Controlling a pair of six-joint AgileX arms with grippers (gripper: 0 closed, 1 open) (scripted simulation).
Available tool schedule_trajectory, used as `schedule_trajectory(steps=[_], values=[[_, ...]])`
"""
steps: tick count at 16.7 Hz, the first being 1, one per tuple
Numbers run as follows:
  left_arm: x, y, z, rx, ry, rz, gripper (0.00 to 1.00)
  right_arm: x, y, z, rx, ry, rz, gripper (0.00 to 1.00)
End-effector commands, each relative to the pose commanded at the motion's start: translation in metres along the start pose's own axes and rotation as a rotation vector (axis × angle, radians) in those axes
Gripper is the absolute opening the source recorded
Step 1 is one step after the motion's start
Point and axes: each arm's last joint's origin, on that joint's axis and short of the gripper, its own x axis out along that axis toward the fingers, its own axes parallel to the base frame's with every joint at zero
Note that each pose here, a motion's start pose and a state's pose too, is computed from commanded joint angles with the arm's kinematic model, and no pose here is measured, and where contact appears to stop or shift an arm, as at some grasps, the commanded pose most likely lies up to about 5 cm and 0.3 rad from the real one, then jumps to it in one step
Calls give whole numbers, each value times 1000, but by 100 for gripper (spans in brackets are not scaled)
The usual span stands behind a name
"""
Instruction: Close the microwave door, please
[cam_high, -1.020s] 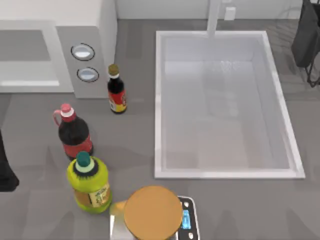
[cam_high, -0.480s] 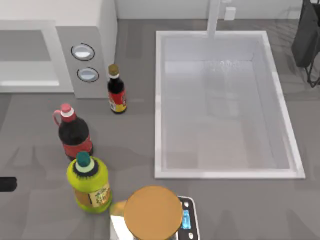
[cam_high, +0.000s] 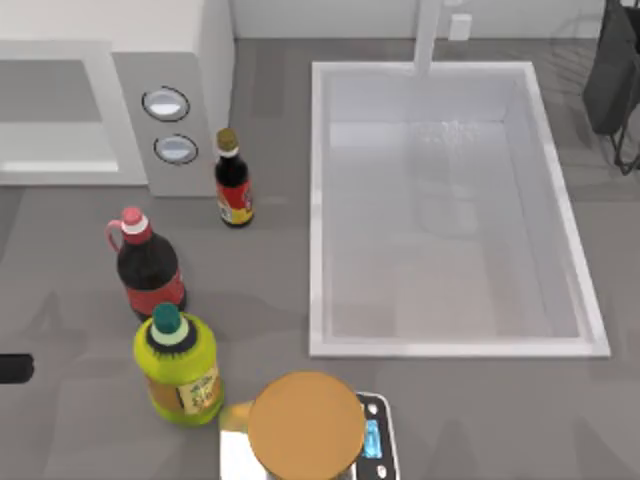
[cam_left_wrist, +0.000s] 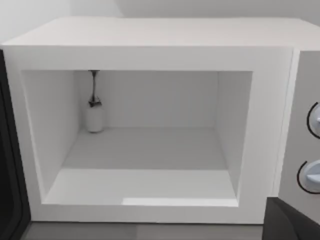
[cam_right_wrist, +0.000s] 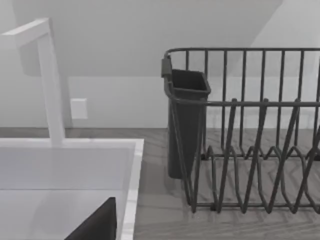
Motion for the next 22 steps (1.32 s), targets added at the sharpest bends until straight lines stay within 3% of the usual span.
schedule_trajectory(steps=[13, 22], values=[[4, -6, 6, 0, 1, 1, 0, 0, 0, 0, 0, 0, 0, 100], [12, -4, 28, 0, 4, -2, 0, 0, 0, 0, 0, 0, 0, 100]])
